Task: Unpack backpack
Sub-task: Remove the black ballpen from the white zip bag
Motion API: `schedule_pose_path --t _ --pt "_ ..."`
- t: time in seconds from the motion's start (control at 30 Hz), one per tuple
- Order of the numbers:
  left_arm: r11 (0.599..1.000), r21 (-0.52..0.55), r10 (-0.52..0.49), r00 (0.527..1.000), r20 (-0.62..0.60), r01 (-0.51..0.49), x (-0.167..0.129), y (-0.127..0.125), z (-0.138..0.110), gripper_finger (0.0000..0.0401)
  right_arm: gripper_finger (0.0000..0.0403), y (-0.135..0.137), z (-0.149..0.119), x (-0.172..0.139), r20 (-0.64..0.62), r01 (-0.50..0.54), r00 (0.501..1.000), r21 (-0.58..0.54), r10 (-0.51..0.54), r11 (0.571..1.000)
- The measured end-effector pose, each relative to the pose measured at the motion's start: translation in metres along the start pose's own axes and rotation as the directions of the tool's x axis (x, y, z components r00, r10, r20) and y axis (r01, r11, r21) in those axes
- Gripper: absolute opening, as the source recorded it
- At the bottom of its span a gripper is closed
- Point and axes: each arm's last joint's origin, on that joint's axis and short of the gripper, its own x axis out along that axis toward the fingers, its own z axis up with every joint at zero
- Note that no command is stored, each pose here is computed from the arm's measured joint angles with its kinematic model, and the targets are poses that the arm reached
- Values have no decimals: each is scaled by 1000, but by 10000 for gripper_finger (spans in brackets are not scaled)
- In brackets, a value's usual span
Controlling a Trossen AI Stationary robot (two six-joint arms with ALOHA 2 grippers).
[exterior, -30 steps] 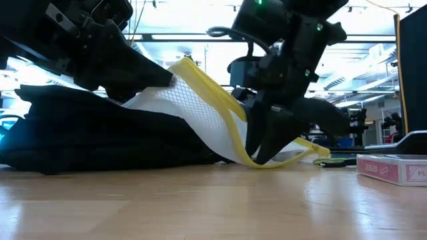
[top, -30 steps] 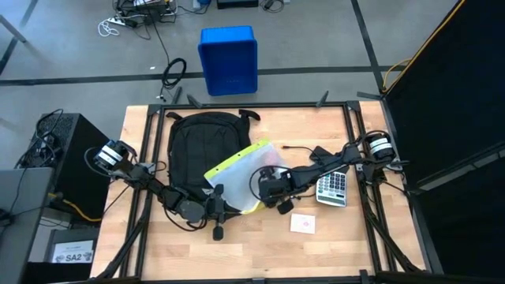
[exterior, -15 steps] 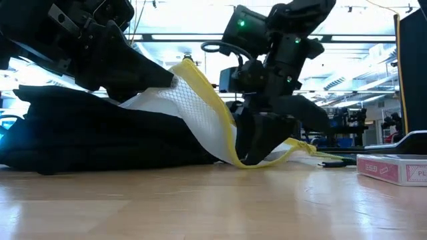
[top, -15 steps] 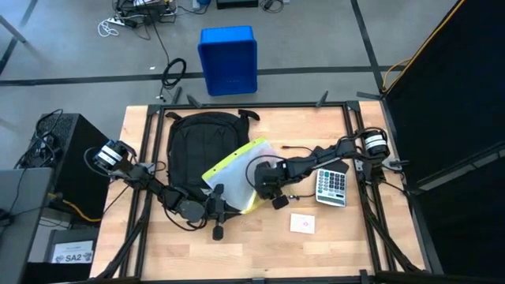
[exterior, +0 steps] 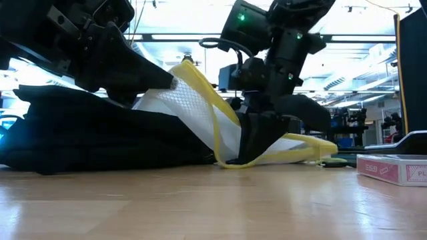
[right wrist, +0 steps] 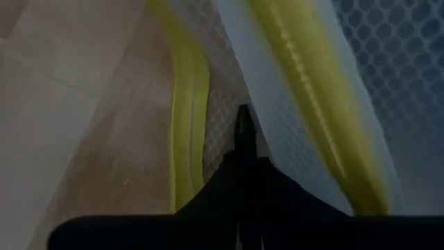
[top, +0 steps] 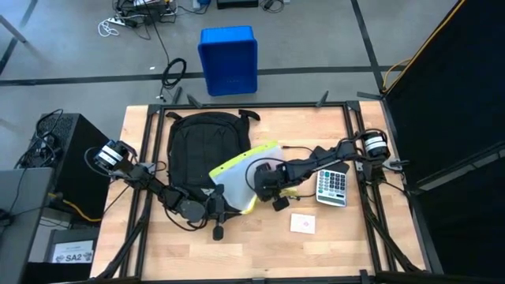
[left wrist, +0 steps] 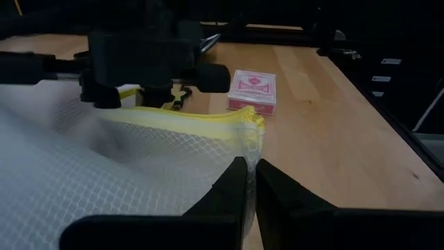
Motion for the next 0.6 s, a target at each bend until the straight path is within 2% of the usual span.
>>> schedule_pose_path --t 0.27,0.6 --pt "1000 0 -10 1000 -1 10 0 -1 0 0 1 26 19 -30 65 10 998 -58 -6 998" --pt "1000 0 -3 1000 -1 3 0 0 0 0 1 57 25 -39 61 40 998 -103 -34 994"
